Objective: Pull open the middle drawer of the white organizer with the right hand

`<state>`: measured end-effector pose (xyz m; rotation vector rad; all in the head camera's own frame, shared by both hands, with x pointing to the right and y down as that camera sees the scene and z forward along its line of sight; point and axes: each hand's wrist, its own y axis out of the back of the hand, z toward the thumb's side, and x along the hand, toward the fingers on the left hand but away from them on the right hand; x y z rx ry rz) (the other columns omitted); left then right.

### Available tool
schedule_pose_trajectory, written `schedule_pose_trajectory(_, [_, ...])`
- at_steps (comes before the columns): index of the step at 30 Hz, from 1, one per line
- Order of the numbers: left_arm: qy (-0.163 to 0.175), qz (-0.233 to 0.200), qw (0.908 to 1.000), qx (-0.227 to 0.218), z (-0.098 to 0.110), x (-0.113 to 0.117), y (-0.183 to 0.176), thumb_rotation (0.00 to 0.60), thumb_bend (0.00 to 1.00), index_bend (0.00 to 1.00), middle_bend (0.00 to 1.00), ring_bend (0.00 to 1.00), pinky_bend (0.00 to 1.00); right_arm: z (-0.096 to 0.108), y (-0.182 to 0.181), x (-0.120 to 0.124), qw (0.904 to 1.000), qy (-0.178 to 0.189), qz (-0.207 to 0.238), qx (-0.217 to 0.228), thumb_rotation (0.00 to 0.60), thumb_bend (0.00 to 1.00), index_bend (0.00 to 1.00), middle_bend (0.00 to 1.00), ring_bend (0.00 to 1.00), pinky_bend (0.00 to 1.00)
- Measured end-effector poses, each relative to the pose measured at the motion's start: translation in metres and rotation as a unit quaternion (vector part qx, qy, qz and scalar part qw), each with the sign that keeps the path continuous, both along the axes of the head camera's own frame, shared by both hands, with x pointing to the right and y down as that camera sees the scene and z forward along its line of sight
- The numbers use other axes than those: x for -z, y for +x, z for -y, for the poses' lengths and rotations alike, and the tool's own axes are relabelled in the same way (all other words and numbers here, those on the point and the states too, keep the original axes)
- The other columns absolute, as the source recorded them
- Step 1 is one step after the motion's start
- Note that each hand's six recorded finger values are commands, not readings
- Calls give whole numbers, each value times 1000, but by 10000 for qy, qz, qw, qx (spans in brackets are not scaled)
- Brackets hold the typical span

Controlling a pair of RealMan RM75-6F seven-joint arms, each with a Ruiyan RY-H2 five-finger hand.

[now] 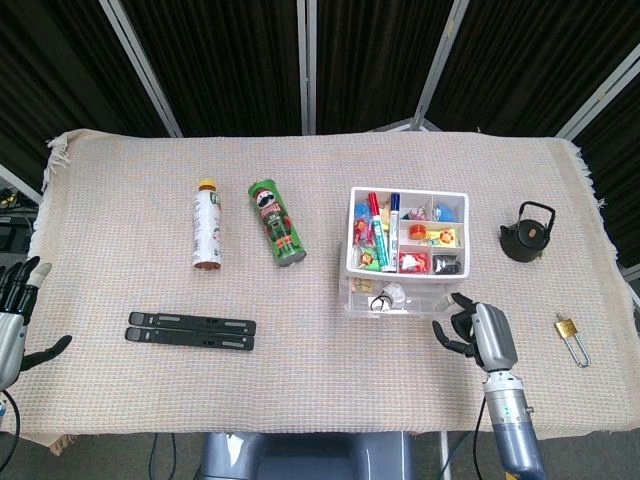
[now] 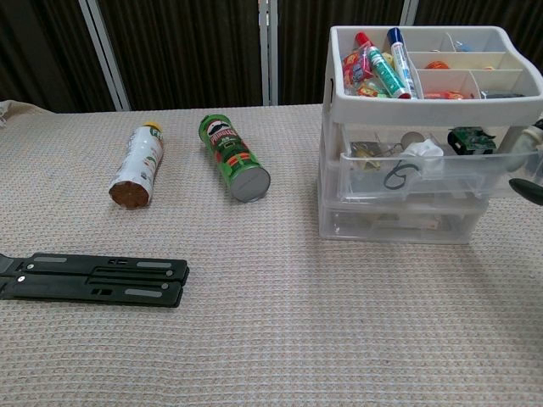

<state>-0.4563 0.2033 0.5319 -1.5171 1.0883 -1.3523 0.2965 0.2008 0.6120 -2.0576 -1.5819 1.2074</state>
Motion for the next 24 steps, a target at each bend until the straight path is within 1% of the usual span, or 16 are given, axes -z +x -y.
schedule_pose_trajectory(6, [-4,5,10000,-22,0,0,1,600,0,0,0,0,0,-6,4,2,10000,-55,67,-34,600,294,591,820,824,694])
schedule_pose_trajectory(14, [14,-1,10000,-24,-1,1,2,600,0,0,0,0,0,-18,9,6,9999,-35,140,-37,600,294,599,820,824,693])
schedule_pose_trajectory(24, [11,-3,10000,-20,-1,1,2,600,0,0,0,0,0,-31,6,12,9996,22,293,5,600,294,600,820,824,693])
